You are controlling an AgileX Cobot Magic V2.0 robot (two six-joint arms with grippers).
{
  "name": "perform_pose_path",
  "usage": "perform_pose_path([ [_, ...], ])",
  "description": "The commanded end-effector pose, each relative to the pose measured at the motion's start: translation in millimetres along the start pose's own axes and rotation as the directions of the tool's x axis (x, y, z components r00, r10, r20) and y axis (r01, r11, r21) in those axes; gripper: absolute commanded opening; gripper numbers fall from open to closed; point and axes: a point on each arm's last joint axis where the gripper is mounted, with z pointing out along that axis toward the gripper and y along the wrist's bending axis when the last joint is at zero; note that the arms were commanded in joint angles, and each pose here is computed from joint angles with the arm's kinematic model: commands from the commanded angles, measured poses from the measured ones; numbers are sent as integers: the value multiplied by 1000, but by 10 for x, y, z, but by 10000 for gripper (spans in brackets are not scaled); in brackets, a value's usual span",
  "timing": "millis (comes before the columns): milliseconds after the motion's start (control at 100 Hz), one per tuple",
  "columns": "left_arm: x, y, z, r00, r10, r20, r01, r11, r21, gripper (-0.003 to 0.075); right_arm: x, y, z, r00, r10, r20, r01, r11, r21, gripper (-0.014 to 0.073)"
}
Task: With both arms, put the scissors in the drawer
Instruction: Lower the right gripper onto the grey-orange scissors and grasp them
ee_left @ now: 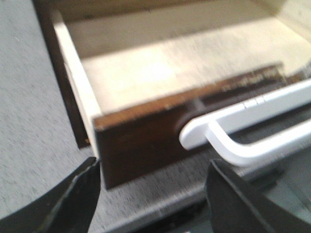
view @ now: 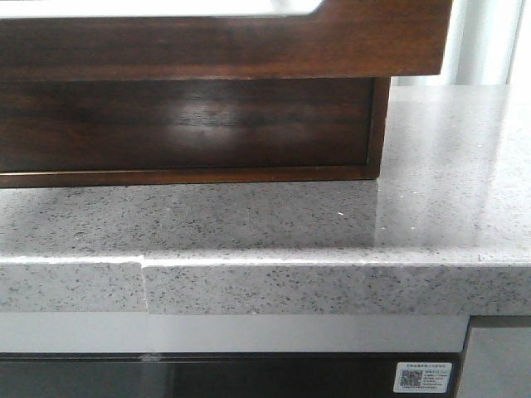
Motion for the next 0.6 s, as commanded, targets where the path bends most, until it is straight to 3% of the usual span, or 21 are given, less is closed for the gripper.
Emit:
perform_pose_path([
  [0, -195, 26, -53, 989, -18, 145, 24, 999, -37, 438, -131, -31, -44, 999, -35, 35, 35, 999, 1, 544],
  [130, -229, 41, -60, 983, -23, 182, 33, 998, -50, 438, -277, -37, 87, 998, -64, 6, 64, 998, -5, 538],
  [350, -236, 44, -61, 982, -21, 190, 32, 998, -55, 438, -501, -36, 241, 995, -100, -13, 100, 995, -12, 399],
  [590, -236, 45, -61, 982, -21, 190, 32, 998, -55, 438, -702, 14, 409, 989, -140, -48, 139, 990, -27, 396],
])
